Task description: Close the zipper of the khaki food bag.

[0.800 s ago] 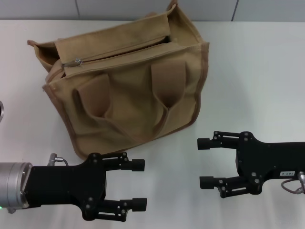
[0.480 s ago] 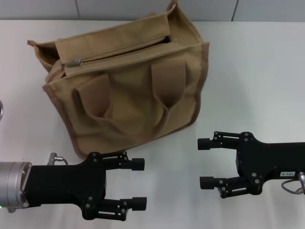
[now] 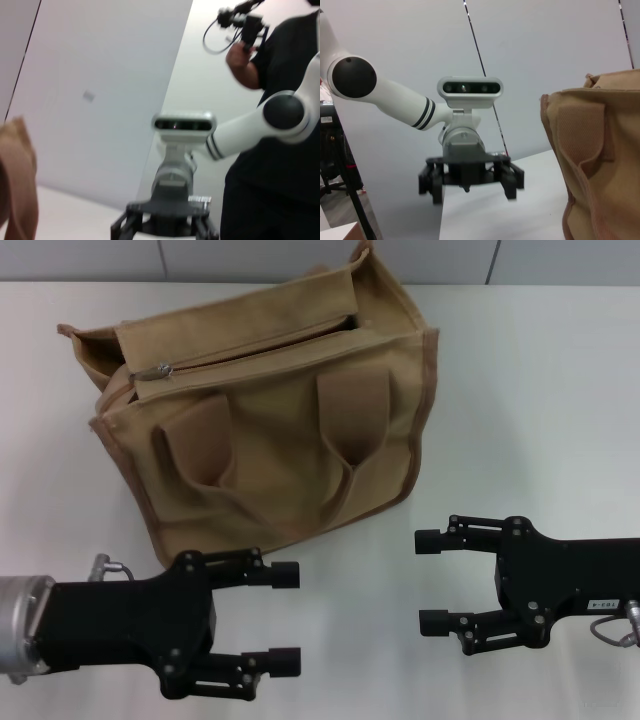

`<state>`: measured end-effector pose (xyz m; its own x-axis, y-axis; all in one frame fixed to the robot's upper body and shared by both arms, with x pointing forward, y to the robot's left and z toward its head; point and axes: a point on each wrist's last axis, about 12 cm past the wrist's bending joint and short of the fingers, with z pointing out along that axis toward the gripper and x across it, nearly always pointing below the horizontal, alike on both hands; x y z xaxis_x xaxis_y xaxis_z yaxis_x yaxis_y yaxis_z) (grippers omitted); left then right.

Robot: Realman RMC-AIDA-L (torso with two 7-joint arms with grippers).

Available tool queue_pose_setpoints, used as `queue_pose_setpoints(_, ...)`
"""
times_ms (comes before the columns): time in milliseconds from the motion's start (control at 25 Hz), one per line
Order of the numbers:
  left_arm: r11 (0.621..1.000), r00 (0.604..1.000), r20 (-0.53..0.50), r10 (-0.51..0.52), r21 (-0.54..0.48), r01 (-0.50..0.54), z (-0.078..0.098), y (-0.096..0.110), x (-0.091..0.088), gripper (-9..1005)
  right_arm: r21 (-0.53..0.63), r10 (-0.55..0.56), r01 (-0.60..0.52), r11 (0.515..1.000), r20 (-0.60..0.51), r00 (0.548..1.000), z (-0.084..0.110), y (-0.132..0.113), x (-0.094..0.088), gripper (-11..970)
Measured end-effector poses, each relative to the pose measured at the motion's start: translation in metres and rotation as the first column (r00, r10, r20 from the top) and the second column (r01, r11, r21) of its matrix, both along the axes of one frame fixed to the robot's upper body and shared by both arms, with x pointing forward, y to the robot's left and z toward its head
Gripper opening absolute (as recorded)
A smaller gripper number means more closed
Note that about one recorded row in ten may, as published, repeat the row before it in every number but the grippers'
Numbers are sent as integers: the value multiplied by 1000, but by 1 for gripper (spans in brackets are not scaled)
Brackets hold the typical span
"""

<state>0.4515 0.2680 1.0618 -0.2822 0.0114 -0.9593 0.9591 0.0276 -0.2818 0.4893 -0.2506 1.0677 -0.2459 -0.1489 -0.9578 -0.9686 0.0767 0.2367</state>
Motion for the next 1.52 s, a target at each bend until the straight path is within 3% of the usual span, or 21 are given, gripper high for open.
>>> queue_pose_setpoints(320, 994, 998, 36, 43, -100, -39, 10, -3, 4, 757, -1, 0, 0, 1000, 9, 1000, 0, 0, 0, 839)
queue_pose_setpoints(520, 958, 977, 109, 181, -243, -150, 20, -6, 11, 752, -7, -7, 7, 1000, 11, 1000, -1, 0, 0, 840)
queue_pose_setpoints(600, 958, 977, 109, 181, -243, -150, 20, -6, 11, 750, -7, -7, 7, 1000, 11, 1000, -1, 0, 0, 839)
queue_pose_setpoints(640, 947, 970, 121, 209, -271, -170, 22, -6, 12, 749, -7, -7, 7, 1000, 11, 1000, -1, 0, 1, 839)
queue_pose_setpoints(680, 900, 939, 144, 311, -361, -243, 28, -3, 17, 748, -7, -6, 6, 1000, 12, 1000, -1, 0, 1, 839)
queue_pose_setpoints(800, 851, 900, 158, 407, -423, -310, 31, 3, 18, 745, -7, -6, 6, 1000, 12, 1000, -1, 0, 1, 839)
queue_pose_setpoints(880, 791, 840, 164, 518, -467, -396, 32, 18, 16, 743, -7, -7, 7, 1000, 11, 1000, -1, 0, 0, 840)
queue_pose_setpoints(920, 791, 840, 164, 518, -467, -396, 32, 18, 16, 742, -7, -7, 7, 1000, 11, 1000, -1, 0, 0, 840)
queue_pose_setpoints(960, 765, 812, 166, 560, -480, -429, 33, 25, 14, 741, -7, -8, 8, 1000, 11, 1000, -1, 0, 0, 840)
queue_pose_setpoints(1000, 733, 767, 174, 618, -481, -482, 33, 40, 9, 740, -7, -8, 8, 1000, 11, 1000, -1, 0, 0, 840)
queue_pose_setpoints(1040, 733, 767, 174, 618, -481, -482, 33, 40, 9, 738, -7, -8, 8, 1000, 10, 1000, -2, -1, 0, 840)
queue_pose_setpoints(1080, 715, 728, 184, 661, -452, -534, 32, 57, 5, 737, -7, -9, 9, 1000, 10, 1000, -2, -1, 0, 839)
queue_pose_setpoints(1160, 712, 717, 187, 672, -430, -555, 31, 64, 4, 735, -7, -9, 9, 1000, 10, 1000, -2, -1, 0, 839)
queue_pose_setpoints(1200, 707, 696, 190, 692, -368, -604, 27, 80, 1, 734, -6, -10, 10, 1000, 10, 1000, -2, -1, 0, 839)
queue_pose_setpoints(1240, 707, 696, 190, 692, -368, -604, 27, 80, 1, 733, -6, -10, 10, 1000, 10, 1000, -2, -1, 0, 839)
queue_pose_setpoints(1280, 699, 677, 188, 711, -290, -654, 22, 94, -2, 732, -6, -10, 10, 1000, 10, 1000, -1, -1, 0, 839)
queue_pose_setpoints(1320, 699, 677, 188, 711, -290, -654, 22, 94, -2, 731, -6, -10, 10, 1000, 10, 1000, -1, -1, 0, 839)
queue_pose_setpoints(1360, 694, 668, 191, 720, -212, -688, 16, 104, -4, 730, -6, -10, 10, 1000, 10, 1000, -1, -1, 0, 839)
queue_pose_setpoints(1520, 701, 674, 207, 709, -107, -705, 5, 109, -7, 726, -7, -10, 10, 1000, 10, 1000, -2, -1, 0, 839)
